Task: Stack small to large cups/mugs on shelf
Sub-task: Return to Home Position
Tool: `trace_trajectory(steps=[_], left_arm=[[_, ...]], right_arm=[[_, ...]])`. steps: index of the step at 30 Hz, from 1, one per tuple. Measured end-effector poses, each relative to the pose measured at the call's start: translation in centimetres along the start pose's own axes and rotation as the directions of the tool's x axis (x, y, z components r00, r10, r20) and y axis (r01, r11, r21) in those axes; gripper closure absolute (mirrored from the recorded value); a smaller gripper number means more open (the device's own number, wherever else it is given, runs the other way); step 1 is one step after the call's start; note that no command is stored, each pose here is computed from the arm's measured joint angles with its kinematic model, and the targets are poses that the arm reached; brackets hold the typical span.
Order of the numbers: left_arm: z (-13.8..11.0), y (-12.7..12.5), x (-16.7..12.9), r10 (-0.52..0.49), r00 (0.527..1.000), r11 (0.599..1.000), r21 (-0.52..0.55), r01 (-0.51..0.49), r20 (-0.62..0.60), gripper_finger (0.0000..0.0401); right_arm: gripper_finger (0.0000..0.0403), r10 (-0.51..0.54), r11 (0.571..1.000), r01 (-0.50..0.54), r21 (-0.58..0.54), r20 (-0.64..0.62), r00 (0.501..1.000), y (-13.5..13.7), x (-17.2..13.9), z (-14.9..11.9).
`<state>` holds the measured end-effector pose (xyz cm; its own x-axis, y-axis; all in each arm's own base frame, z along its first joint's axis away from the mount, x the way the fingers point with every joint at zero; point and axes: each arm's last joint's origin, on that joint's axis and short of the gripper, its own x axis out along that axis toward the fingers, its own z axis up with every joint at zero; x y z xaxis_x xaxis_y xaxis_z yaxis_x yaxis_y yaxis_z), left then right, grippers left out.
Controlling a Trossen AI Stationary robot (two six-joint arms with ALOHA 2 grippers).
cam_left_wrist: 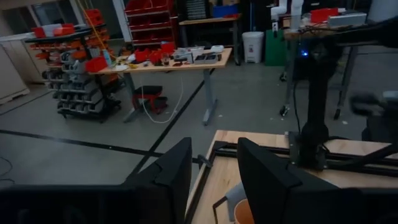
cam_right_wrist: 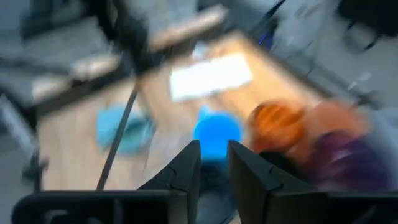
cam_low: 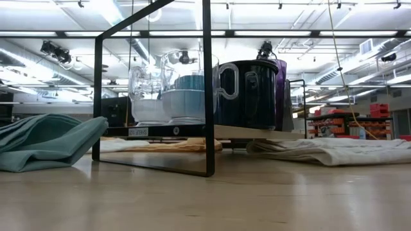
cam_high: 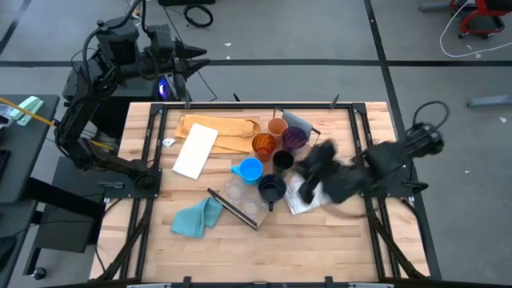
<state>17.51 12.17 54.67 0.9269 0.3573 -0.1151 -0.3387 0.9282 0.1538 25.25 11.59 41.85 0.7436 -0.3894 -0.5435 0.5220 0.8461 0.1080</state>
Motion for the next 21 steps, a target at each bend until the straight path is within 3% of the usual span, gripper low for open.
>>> trace_trajectory(steps=[3, 5, 11, 16, 19, 21], left_arm=[[0.0, 0.0, 0.0, -0.003, 1.000, 1.000, -0.019, 0.003, 0.003, 0.0260], [0.0, -0.1, 0.0, -0.019, 1.000, 1.000, -0.020, 0.019, 0.006, 0.0258], [0.1, -0.1, 0.0, -0.042, 0.999, 0.998, -0.038, 0.043, 0.016, 0.0261], [0.2, -0.1, 0.1, -0.040, 0.999, 0.997, -0.067, 0.042, 0.027, 0.0266], [0.5, 0.0, 0.1, -0.037, 0.998, 0.995, -0.085, 0.042, 0.059, 0.0263], [0.8, -0.1, 0.1, -0.036, 0.996, 0.994, -0.096, 0.045, 0.085, 0.0261]], right_arm=[[0.0330, -0.072, 0.995, 0.060, 0.083, 0.147, 0.987, -3.2, -2.7, -1.0], [0.0336, -0.077, 0.987, 0.045, 0.155, 0.208, 0.975, -5.1, -3.7, -2.5], [0.0341, 0.101, 0.934, -0.212, 0.287, 0.355, 0.929, -9.3, -4.3, -6.5], [0.0341, 0.294, 0.863, -0.456, 0.218, 0.516, 0.804, -11.6, -2.7, -9.1], [0.0341, 0.351, 0.835, -0.528, 0.154, 0.590, 0.727, -13.2, -1.6, -10.1], [0.0341, 0.387, 0.840, -0.536, 0.090, 0.592, 0.707, -14.2, -1.0, -10.5]])
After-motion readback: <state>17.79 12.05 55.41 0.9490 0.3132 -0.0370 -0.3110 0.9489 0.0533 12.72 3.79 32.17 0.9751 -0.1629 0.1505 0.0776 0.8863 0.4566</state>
